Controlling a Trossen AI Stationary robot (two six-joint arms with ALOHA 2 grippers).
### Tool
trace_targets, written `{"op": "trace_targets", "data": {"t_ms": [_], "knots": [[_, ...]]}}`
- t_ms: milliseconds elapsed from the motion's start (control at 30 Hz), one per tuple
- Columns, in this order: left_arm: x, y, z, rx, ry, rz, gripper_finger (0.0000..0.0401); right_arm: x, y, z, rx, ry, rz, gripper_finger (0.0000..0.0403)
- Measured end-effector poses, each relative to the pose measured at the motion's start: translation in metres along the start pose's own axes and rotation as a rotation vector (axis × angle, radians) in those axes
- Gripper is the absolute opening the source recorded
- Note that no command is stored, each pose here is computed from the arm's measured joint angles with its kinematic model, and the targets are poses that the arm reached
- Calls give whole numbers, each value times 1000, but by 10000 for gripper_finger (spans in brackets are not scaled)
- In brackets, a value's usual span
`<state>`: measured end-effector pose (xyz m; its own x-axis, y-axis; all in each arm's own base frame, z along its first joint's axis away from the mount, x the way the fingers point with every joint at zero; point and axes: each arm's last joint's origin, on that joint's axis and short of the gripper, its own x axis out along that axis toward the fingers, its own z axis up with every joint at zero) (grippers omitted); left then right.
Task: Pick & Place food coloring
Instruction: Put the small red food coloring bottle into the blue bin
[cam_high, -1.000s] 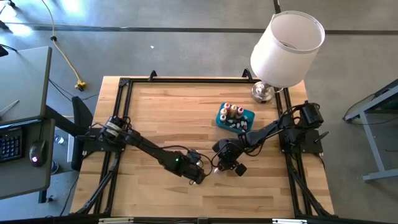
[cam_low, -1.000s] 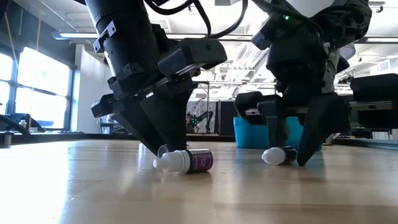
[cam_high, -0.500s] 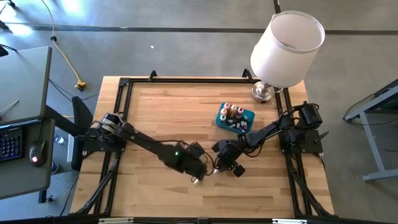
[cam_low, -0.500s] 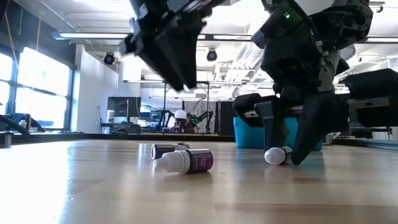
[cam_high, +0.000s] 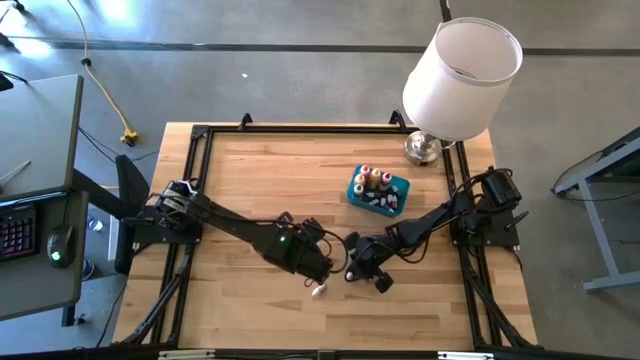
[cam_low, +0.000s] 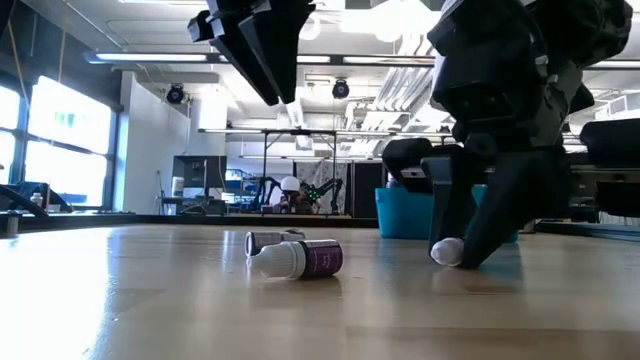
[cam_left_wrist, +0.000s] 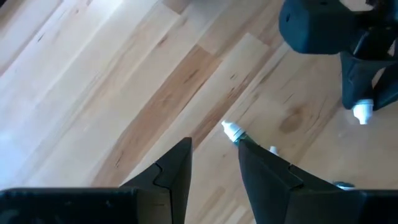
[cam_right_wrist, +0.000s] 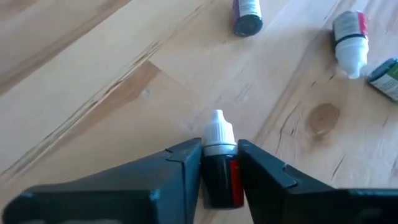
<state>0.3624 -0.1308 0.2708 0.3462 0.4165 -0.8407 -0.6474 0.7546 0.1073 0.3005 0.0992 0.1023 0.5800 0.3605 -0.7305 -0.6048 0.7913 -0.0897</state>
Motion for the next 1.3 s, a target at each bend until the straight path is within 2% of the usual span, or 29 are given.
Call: {"op": "trace_targets", "data": {"t_ms": [133,300,400,500,567,667,800,867,1000,1133,1300], "knots": [[0,0,0,11,0,1,129,-2,0,0,51,12,-3,68],[0,2,-1,23,9,15,129,-26,1,9,58,24,-34,69],[0,2,-1,27,11,22,129,-62,-2,22,40,49,-183,79],[0,2,-1,26,11,22,129,-104,-2,17,50,179,-357,75],[0,2,-1,25,11,21,129,-132,-6,13,119,226,-503,68],[1,0,-1,18,4,11,129,-163,-14,-2,299,223,-722,67],[2,-2,0,14,0,-1,129,-176,-24,-33,585,116,-855,80],[2,-3,0,8,-6,-11,129,-173,-27,-51,695,73,-859,86],[2,-3,0,10,-6,-11,129,-160,-26,-79,760,26,-762,83],[2,-3,0,11,1,-16,129,-157,-26,-90,773,20,-767,88],[2,-4,-1,5,17,-28,129,-161,-31,-83,702,26,-806,120]]}}
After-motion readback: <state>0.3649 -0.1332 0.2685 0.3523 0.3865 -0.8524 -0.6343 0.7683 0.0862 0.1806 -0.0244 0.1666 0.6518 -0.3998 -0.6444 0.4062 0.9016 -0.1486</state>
